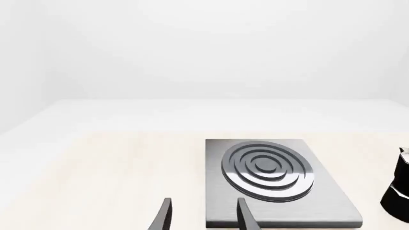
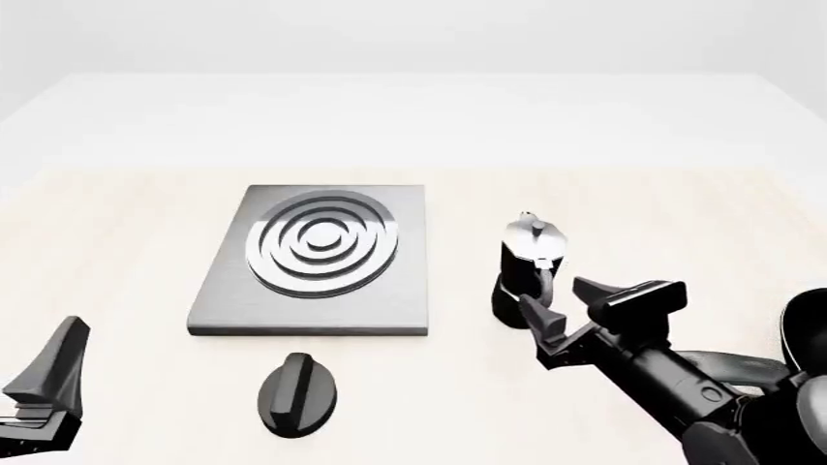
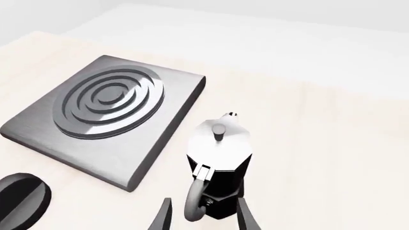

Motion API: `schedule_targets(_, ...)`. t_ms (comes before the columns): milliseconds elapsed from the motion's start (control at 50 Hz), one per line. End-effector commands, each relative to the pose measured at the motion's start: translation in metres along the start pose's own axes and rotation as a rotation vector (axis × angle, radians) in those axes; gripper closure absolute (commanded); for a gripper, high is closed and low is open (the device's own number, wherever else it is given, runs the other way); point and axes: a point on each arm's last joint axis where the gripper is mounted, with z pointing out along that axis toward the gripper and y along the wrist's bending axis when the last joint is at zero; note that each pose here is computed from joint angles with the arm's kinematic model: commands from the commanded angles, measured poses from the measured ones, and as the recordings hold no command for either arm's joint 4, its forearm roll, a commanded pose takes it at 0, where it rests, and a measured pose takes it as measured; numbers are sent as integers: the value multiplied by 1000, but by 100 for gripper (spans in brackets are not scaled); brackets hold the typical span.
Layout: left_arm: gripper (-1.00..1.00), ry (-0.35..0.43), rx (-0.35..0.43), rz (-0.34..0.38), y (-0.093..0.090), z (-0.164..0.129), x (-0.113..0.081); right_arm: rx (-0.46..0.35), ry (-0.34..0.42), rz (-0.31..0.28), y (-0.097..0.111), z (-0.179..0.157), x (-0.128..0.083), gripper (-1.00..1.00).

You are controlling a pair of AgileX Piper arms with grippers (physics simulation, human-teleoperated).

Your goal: Put the moka pot on the stove.

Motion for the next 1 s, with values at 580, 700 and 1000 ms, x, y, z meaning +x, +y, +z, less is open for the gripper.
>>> schedule_targets(580, -100, 0, 0, 0, 0, 0, 0, -2, -4, 2, 0, 3, 2, 100)
schedule_targets(700, -100, 0, 0, 0, 0, 0, 0, -5, -9, 2, 1, 2, 0, 100)
schedule_targets(1000, -100, 0, 0, 0, 0, 0, 0, 5, -125, -24, 1, -27, -57, 100)
